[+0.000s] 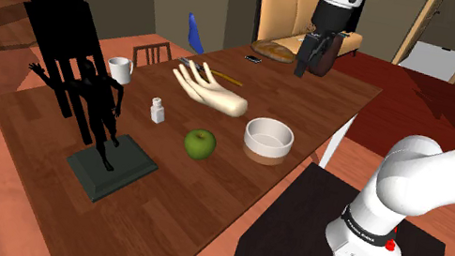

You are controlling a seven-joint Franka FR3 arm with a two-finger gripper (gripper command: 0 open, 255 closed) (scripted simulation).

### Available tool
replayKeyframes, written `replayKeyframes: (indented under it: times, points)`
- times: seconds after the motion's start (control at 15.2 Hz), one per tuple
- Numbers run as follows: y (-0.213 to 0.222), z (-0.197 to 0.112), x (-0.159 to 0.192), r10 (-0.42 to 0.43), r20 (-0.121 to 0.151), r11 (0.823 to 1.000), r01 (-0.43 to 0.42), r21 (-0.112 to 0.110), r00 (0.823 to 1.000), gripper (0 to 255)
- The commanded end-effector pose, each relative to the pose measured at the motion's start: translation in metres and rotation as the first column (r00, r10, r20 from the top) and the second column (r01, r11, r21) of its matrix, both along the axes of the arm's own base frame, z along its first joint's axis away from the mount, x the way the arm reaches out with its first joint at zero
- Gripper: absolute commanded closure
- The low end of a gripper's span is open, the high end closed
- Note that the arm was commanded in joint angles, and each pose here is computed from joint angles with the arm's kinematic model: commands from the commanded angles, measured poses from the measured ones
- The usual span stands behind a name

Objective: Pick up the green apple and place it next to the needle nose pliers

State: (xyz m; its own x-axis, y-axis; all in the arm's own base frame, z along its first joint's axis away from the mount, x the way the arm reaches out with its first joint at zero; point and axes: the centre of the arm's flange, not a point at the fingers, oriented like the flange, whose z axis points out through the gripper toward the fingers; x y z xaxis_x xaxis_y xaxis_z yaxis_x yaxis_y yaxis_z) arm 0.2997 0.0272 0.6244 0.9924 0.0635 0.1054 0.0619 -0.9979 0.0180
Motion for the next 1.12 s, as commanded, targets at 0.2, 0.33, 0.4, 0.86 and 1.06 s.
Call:
replayKeyframes:
  times: [0.2,0.33,0.4,0.86,1.06]
  points:
    - [0.022,-0.026,0.02,0.002,0.008,1.0,-0.002,-0.001,1.0,0]
    - [0.036,-0.043,0.034,0.003,0.013,1.0,-0.003,-0.002,1.0,0]
    - [0.043,-0.051,0.04,0.004,0.015,1.0,-0.004,-0.003,1.0,0]
    - [0.093,-0.111,0.088,0.008,0.033,1.0,-0.008,-0.007,0.999,0]
    - [0.115,-0.136,0.109,0.01,0.041,1.0,-0.01,-0.008,0.999,0]
